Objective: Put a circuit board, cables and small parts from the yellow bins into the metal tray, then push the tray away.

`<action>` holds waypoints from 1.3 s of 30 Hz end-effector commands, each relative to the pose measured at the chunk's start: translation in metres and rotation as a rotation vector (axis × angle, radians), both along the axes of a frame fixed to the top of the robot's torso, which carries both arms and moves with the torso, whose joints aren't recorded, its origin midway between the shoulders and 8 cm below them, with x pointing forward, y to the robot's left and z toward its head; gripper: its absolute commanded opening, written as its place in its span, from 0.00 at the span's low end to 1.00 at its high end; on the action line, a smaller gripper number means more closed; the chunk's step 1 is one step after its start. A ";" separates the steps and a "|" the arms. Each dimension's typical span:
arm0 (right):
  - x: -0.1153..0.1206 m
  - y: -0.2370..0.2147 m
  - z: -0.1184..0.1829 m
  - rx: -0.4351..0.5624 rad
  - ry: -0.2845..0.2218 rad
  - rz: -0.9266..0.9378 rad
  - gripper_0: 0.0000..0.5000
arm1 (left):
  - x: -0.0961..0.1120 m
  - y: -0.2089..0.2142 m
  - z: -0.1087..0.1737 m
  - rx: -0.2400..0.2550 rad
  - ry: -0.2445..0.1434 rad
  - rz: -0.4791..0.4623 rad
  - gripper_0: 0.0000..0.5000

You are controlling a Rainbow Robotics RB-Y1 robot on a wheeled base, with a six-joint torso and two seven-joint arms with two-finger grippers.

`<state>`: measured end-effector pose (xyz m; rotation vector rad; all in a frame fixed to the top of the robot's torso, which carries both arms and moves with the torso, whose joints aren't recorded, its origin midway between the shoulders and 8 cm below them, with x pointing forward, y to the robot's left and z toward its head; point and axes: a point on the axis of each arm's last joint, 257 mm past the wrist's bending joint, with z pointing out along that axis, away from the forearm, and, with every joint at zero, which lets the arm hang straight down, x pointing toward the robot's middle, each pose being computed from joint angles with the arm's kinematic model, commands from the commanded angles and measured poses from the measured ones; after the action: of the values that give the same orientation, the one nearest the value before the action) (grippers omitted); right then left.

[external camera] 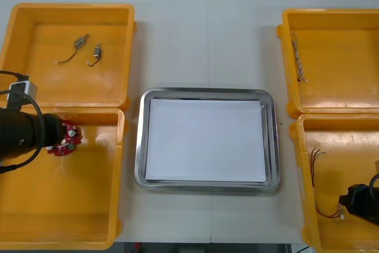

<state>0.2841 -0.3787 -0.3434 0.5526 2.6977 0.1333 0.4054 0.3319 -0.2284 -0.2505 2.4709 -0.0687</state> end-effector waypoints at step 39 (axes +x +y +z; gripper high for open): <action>-0.016 0.024 -0.035 -0.030 0.019 0.002 0.00 | -0.010 -0.028 -0.077 -0.065 0.053 0.167 1.00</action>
<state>0.2809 -0.3596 -0.3682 0.5383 2.6953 0.0874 0.4056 0.3106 -0.2927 -0.4196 2.4903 -0.0460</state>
